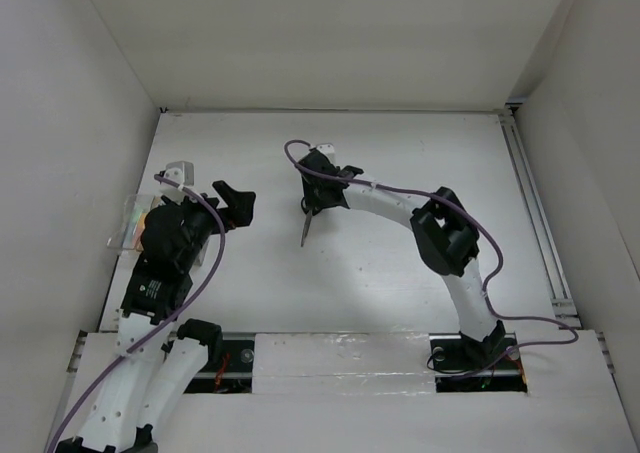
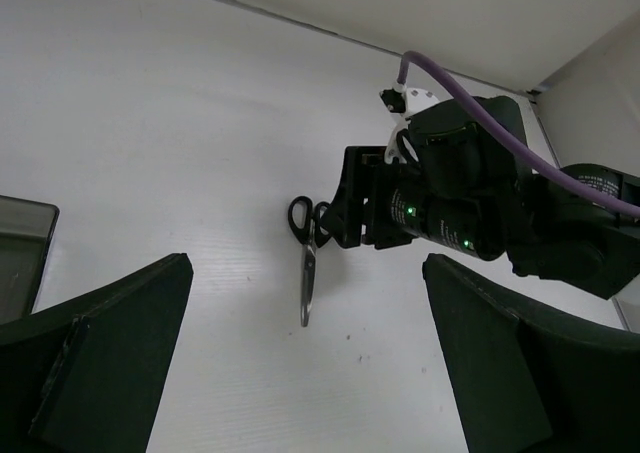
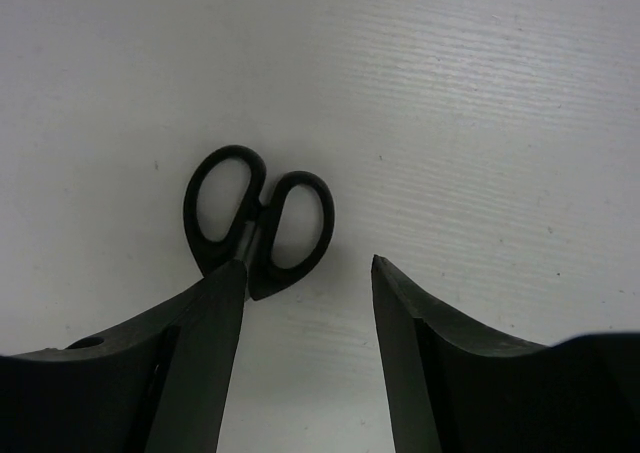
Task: Sort the stationery into containers
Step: Move the scissors to the center of the board, then pick up the scissors from the center of the board, then place the scissors in the storage box.
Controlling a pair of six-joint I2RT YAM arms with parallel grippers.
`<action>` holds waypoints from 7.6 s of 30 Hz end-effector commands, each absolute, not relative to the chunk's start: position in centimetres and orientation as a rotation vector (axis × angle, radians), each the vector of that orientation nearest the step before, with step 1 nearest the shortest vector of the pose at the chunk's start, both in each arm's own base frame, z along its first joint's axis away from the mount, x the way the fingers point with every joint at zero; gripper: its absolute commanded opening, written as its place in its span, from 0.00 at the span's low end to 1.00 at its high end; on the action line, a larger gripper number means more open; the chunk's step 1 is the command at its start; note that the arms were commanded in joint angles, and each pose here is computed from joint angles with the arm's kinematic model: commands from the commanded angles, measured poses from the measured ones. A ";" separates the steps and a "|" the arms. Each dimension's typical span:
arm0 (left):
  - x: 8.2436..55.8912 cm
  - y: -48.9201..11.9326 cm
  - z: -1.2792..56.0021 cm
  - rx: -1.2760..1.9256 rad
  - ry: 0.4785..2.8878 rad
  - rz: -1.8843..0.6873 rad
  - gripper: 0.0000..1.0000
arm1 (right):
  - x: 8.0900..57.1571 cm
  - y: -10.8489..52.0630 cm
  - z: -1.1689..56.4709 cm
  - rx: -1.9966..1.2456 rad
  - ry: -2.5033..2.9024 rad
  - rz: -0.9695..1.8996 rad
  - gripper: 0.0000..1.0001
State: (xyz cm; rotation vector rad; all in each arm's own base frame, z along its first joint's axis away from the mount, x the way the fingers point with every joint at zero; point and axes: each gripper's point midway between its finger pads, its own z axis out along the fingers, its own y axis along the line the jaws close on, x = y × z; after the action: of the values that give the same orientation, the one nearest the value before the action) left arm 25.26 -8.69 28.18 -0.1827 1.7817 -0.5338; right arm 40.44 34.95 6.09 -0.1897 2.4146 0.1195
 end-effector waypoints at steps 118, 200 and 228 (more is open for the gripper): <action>31.6 -7.5 22.3 -0.139 2.103 -0.242 0.00 | 28.2 37.1 28.6 -0.327 1.785 0.791 0.86; 34.5 7.0 9.9 0.022 2.243 0.249 0.00 | 20.7 26.9 29.3 -0.410 1.724 0.954 0.87; 33.9 7.8 9.4 -0.105 2.247 0.288 0.19 | 20.5 26.8 29.1 -0.417 1.724 0.962 0.87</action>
State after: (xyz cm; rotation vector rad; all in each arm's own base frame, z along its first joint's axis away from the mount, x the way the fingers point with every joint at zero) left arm 33.52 7.75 8.92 -0.0781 2.2787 0.2904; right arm 20.47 26.73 27.52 -0.4230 1.7902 0.9310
